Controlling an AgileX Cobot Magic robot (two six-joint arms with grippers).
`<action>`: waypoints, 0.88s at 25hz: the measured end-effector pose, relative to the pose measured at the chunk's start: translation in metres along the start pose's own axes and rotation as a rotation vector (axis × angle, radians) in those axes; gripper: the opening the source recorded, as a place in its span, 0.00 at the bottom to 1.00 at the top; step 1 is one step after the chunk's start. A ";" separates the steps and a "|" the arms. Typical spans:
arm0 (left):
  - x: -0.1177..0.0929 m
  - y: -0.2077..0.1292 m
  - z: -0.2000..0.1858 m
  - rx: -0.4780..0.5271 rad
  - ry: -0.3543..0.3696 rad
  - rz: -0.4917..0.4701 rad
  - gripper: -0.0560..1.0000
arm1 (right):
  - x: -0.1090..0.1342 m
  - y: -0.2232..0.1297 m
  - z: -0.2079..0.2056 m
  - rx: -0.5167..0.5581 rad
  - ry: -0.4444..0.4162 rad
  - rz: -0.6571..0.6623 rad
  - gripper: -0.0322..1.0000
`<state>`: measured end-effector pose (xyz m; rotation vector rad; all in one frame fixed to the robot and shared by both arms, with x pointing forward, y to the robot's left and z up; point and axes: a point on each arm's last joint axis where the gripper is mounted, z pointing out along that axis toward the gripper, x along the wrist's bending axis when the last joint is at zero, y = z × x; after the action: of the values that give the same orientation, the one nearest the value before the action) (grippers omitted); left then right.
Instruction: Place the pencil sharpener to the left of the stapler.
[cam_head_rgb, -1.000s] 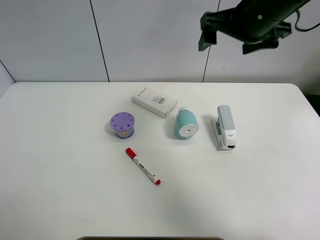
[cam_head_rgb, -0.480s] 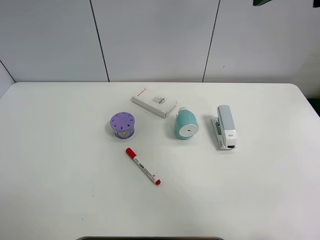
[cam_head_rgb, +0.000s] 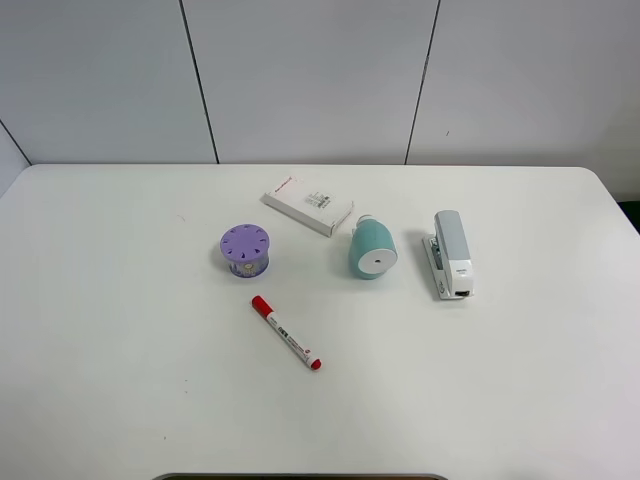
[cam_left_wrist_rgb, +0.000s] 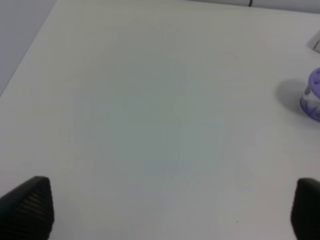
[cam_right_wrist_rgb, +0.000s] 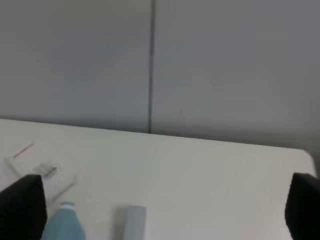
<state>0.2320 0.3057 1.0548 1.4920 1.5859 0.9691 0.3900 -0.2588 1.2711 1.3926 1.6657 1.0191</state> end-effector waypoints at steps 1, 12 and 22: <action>0.000 0.000 0.000 0.000 0.000 0.000 0.96 | -0.006 -0.002 -0.008 -0.007 -0.023 0.002 0.95; 0.000 0.000 0.000 0.000 0.000 0.000 0.96 | -0.034 -0.026 -0.088 -0.097 -0.154 0.020 0.95; 0.000 0.000 0.000 0.000 0.000 0.000 0.96 | -0.037 -0.091 -0.121 -0.062 -0.260 0.033 0.95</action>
<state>0.2320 0.3057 1.0548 1.4920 1.5859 0.9691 0.2493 -0.3194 1.2420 1.4489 1.4146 0.8590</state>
